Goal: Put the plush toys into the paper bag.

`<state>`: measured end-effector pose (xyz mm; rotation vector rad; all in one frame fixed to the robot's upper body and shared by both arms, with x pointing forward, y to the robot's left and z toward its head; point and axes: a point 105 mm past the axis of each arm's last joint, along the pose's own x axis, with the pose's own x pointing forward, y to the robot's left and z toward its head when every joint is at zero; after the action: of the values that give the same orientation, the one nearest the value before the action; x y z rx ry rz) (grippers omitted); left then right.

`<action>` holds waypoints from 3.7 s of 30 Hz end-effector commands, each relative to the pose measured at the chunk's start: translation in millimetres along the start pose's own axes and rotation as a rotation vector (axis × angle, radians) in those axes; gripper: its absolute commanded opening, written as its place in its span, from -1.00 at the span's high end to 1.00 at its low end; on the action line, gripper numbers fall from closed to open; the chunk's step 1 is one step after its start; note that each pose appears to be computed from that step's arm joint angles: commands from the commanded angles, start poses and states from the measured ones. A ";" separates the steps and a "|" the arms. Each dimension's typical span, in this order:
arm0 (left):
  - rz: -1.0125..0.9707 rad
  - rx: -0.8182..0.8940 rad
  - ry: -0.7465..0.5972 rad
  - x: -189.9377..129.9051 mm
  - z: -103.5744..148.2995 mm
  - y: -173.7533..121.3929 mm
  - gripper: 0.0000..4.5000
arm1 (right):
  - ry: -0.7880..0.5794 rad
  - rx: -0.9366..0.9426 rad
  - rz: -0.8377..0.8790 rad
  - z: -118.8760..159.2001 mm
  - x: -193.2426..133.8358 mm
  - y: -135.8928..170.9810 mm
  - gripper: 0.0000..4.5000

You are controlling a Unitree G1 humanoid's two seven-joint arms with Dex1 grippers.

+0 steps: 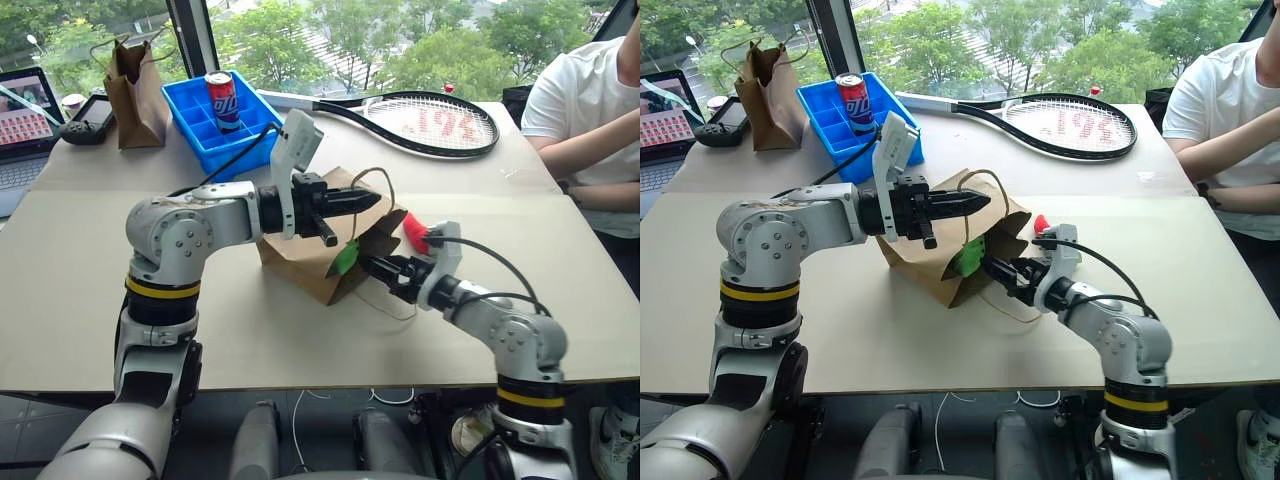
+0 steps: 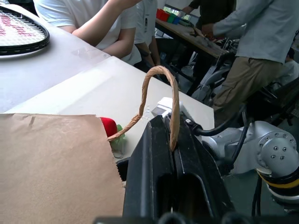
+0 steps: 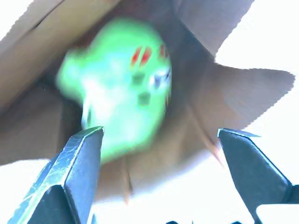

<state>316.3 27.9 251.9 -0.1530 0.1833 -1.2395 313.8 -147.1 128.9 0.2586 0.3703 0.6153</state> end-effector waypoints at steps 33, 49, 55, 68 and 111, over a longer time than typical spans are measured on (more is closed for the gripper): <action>0.007 0.044 -0.034 -0.1 10.0 -1.4 1.00 | 0.292 -0.432 0.179 21.0 -54.1 -0.7 1.00; -0.050 0.023 -0.033 1.6 5.5 -23.2 1.00 | 0.045 -0.112 0.274 30.9 75.5 35.1 1.00; -0.046 0.012 -0.028 1.2 3.7 -24.1 1.00 | -0.138 0.224 0.285 42.8 96.4 33.7 1.00; -0.011 0.008 -0.019 -2.1 1.7 -16.8 1.00 | -0.311 0.604 0.157 43.0 119.1 26.5 0.13; 0.034 0.052 -0.031 -7.2 12.3 2.9 1.00 | 0.219 -0.665 0.348 -44.4 -4.3 41.1 0.62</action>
<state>321.6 34.4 243.0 -0.1523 0.2057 -1.1968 276.5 -115.2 85.8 -0.4328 0.3644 1.0186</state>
